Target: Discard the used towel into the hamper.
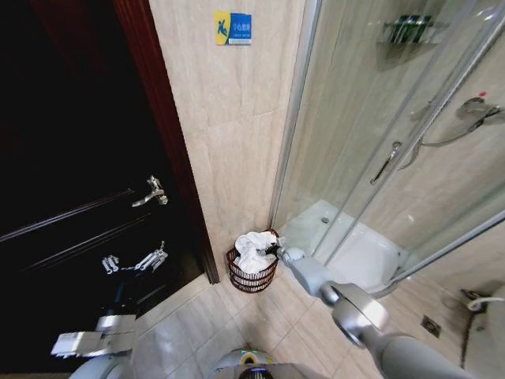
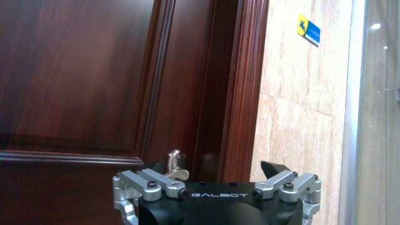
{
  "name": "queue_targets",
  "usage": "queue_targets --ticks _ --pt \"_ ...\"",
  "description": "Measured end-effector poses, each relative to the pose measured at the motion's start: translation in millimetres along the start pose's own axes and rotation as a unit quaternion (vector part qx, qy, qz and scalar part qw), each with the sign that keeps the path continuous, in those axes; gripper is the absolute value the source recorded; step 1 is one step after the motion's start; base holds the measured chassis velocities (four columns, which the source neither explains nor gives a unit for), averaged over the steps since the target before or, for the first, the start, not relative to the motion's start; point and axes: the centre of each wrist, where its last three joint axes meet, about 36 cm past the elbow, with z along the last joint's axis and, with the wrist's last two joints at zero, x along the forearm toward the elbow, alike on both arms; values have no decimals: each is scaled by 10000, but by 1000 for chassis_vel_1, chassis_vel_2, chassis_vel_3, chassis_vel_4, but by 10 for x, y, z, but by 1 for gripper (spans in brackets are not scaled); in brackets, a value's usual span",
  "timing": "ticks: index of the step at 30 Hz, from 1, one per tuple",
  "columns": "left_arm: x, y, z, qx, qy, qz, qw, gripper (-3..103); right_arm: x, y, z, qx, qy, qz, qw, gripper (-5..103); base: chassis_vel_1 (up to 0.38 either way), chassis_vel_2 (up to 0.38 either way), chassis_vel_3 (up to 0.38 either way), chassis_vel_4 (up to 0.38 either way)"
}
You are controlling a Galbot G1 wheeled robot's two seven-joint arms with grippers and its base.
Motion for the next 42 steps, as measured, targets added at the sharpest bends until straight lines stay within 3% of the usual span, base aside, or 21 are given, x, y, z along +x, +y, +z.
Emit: queue_targets --ticks 7,13,23,27,28,32,33,36,38,42 --pt "0 0 0 0 0 0 10000 100 270 -157 127 69 -253 -56 9996 100 0 0 0 0" --pt "0 0 0 1 0 0 10000 100 781 -251 114 26 -748 -246 9969 100 0 0 0 0" --pt "0 0 0 0 1 0 10000 100 1905 30 113 -212 -2117 -22 9771 100 0 0 0 0" --pt "0 0 0 0 1 -1 10000 100 2693 48 -34 -110 -3061 571 9502 100 0 0 0 0" --pt "0 0 0 0 1 -1 10000 100 2693 48 -34 -110 -3061 571 9502 100 0 0 0 0" --pt "0 0 0 0 0 0 10000 100 3484 237 -246 -118 -3849 1105 9162 100 0 0 0 0" --pt "0 0 0 0 0 0 10000 100 3484 237 -246 -118 -3849 1105 9162 100 0 0 0 0" --pt "0 0 0 0 1 0 10000 100 3927 411 -381 -187 -4180 1372 8979 100 0 0 0 0" --pt "0 0 0 0 1 0 10000 100 4011 460 -395 -208 -4239 1402 8945 100 0 0 0 0" --pt "0 0 0 0 0 1 10000 100 4436 754 -371 -308 -4545 1518 8772 100 0 0 0 0"
